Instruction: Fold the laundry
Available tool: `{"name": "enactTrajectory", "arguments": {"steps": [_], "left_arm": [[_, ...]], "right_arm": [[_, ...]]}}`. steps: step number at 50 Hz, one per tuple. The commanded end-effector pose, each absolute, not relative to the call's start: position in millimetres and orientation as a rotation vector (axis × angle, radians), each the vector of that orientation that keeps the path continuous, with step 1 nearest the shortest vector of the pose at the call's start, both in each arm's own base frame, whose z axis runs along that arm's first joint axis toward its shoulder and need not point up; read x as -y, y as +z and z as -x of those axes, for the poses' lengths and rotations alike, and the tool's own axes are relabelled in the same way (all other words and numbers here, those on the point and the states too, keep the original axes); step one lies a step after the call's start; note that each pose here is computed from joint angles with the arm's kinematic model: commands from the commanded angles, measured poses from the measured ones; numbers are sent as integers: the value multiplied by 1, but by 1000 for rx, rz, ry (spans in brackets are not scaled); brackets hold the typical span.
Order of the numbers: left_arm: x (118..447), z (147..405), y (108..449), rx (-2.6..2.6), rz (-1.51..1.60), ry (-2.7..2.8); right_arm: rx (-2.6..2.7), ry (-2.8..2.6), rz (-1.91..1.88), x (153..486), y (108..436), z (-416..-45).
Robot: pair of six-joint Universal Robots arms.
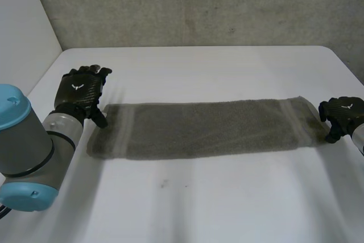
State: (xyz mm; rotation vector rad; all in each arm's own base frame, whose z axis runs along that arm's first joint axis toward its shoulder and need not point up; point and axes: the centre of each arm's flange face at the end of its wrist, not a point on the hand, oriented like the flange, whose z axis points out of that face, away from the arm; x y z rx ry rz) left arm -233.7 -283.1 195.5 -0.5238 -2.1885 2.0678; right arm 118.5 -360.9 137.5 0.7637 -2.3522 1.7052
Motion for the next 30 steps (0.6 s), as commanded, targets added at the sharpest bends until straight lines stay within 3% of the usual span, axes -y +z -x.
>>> {"name": "enactTrajectory", "arguments": {"steps": [1,21,30], "left_arm": [[282,235,194,2188,530,2061],[282,235,193,2193,532,2057],[282,234,193,2196,527,2059]], "right_arm": [[2359,1707,-773,365,127,-118],[2372,1642,-830,363,113,-118],[2316,1640,-737,374,124,-103]]}}
